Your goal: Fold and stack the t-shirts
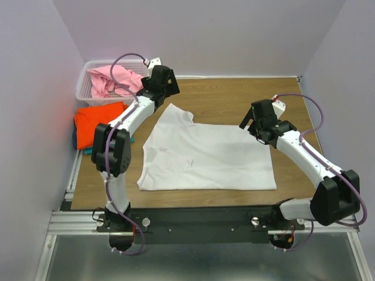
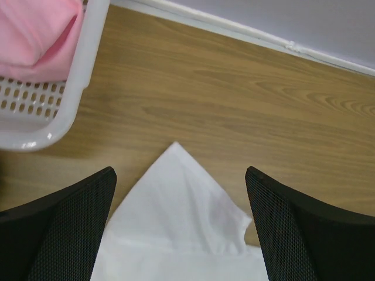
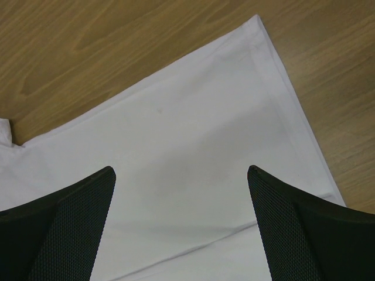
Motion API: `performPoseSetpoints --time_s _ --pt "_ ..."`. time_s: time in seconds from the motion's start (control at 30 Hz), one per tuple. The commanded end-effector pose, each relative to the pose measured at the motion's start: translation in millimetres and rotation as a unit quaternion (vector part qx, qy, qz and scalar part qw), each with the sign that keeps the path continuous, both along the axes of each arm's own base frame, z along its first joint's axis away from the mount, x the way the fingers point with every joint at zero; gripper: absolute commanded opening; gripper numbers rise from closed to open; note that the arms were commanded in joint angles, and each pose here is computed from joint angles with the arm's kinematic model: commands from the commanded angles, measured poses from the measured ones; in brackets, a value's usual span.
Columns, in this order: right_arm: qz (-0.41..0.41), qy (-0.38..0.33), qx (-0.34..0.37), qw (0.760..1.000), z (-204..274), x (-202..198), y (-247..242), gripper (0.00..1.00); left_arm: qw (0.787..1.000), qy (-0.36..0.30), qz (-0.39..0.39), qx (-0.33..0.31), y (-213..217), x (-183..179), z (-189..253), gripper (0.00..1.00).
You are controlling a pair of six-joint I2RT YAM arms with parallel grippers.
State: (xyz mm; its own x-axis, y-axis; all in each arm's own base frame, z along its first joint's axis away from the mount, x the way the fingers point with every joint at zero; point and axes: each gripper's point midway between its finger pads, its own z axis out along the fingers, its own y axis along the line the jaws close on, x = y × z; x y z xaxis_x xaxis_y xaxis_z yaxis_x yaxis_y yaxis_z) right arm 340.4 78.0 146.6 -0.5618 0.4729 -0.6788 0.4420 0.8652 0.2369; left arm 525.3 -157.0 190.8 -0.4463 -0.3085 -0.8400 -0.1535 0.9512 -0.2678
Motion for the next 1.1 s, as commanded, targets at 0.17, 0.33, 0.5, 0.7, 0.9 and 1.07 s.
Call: performPoseSetpoints --time_s 0.17,0.33,0.5,0.7,0.9,1.07 --pt "-0.018 0.01 -0.054 0.998 -11 18 -17 1.0 0.992 0.079 -0.059 0.075 -12 66 -62 0.98" --pt "-0.017 0.023 -0.062 0.998 -21 15 -23 1.0 0.988 0.099 -0.07 0.095 -15 80 -95 0.97" --pt "-0.012 0.033 -0.066 0.997 -28 12 -24 1.0 0.985 0.124 -0.076 0.09 -16 80 -124 0.94" --pt "-0.002 0.044 -0.063 0.997 -40 11 -21 1.0 0.981 0.154 -0.076 0.088 -14 70 -151 0.83" --pt "0.002 0.052 -0.064 0.997 -47 10 -21 1.0 0.979 0.167 -0.081 0.083 -15 63 -160 0.68" --pt "0.005 0.054 -0.062 0.997 -50 9 -21 1.0 0.977 0.177 -0.089 0.073 -19 57 -164 0.6"
